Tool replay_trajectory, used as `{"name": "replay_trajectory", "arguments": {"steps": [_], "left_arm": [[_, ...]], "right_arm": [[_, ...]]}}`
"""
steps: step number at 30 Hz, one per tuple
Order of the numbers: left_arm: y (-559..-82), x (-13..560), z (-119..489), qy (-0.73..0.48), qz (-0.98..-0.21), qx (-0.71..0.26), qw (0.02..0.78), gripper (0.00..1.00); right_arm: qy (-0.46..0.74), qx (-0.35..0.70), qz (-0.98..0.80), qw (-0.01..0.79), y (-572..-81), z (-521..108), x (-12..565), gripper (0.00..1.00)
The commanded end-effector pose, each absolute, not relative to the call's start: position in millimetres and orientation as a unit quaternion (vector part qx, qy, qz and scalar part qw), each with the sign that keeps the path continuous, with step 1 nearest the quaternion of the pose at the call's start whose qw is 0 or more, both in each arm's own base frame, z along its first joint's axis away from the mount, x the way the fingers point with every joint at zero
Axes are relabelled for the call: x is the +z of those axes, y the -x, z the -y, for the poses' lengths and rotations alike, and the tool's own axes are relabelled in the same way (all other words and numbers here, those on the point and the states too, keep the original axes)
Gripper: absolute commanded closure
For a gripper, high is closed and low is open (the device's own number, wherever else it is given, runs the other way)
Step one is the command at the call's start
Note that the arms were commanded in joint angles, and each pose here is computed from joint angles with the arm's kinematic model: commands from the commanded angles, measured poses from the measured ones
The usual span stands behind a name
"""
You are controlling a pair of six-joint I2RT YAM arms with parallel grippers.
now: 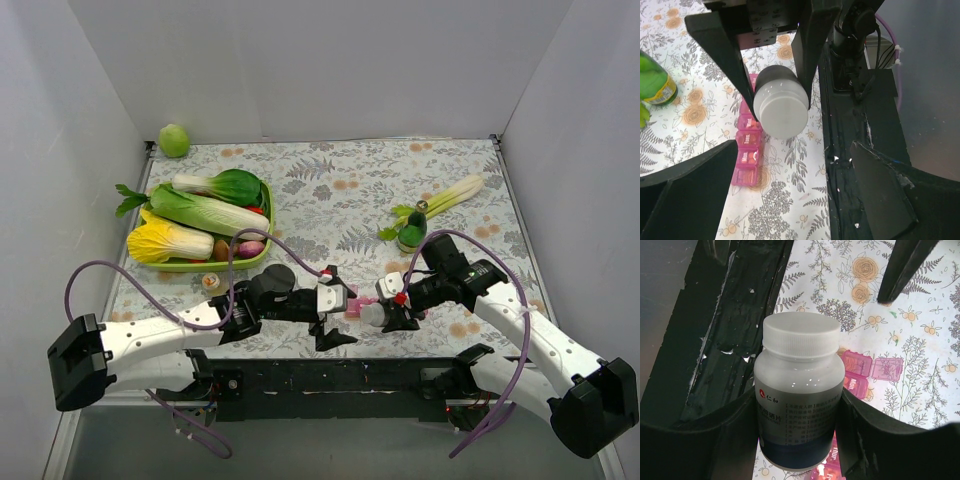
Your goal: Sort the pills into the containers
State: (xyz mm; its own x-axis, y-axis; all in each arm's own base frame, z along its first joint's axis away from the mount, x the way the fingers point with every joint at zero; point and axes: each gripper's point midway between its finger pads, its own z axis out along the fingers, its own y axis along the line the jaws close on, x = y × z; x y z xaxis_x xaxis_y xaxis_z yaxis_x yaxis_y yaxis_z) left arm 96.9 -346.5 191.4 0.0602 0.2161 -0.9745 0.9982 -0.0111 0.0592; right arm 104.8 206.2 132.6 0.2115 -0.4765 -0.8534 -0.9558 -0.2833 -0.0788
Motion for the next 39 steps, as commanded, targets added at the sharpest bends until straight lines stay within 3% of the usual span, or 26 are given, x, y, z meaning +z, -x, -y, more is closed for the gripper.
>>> {"name": "replay_trajectory", "arguments": {"steps": [1, 7, 10, 12, 17, 18, 20, 21, 23, 29, 34, 38, 39], "left_arm": [[-105.7, 215.5, 366.4, -0.568, -0.503, -0.419, 0.499, 0.04], [-111.9, 208.2, 384.9, -0.561, -0.516, -0.412, 0.499, 0.15], [-113.2, 205.1, 390.0, -0.558, -0.525, -0.412, 0.494, 0.27], [-113.5, 204.5, 391.0, -0.554, -0.53, -0.415, 0.491, 0.4], [-108.1, 203.2, 392.6, -0.53, -0.548, -0.441, 0.473, 0.61], [-105.8, 203.6, 393.0, -0.527, -0.55, -0.448, 0.469, 0.68], [-103.0, 200.3, 393.8, -0.516, -0.565, -0.459, 0.451, 0.97], [-99.7, 196.6, 394.9, -0.495, -0.59, -0.474, 0.426, 1.0], [-105.4, 194.2, 394.0, -0.449, -0.634, -0.478, 0.41, 1.0], [-129.2, 187.2, 376.4, -0.119, -0.812, -0.488, 0.297, 1.0], [-127.2, 179.9, 364.5, 0.137, -0.858, -0.47, 0.154, 1.0], [-124.3, 185.3, 374.2, 0.166, -0.859, -0.471, 0.114, 1.0], [-123.5, 184.5, 374.5, 0.163, -0.86, -0.47, 0.114, 0.93]], "right_arm": [[0.711, 0.38, -0.49, 0.331, -101.9, -209.4, 136.5, 0.94], [0.709, 0.38, -0.493, 0.332, -102.3, -209.6, 136.4, 0.94], [0.708, 0.379, -0.496, 0.332, -102.5, -209.1, 136.0, 0.94], [0.707, 0.378, -0.498, 0.331, -102.5, -208.8, 135.2, 0.94], [0.703, 0.376, -0.505, 0.331, -104.1, -208.6, 133.0, 0.95], [0.702, 0.375, -0.507, 0.331, -104.6, -208.7, 133.1, 0.95], [0.701, 0.372, -0.51, 0.332, -106.2, -208.6, 133.2, 0.95], [0.696, 0.372, -0.518, 0.33, -107.4, -208.4, 133.3, 0.95], [0.693, 0.355, -0.53, 0.334, -114.5, -206.9, 131.9, 0.96], [0.665, 0.296, -0.588, 0.353, -141.1, -197.2, 129.6, 0.97], [0.653, 0.293, -0.6, 0.357, -146.6, -195.2, 130.0, 0.97], [0.651, 0.304, -0.597, 0.357, -145.4, -197.3, 134.9, 0.97], [0.651, 0.305, -0.596, 0.357, -145.2, -197.5, 135.9, 0.97]]}}
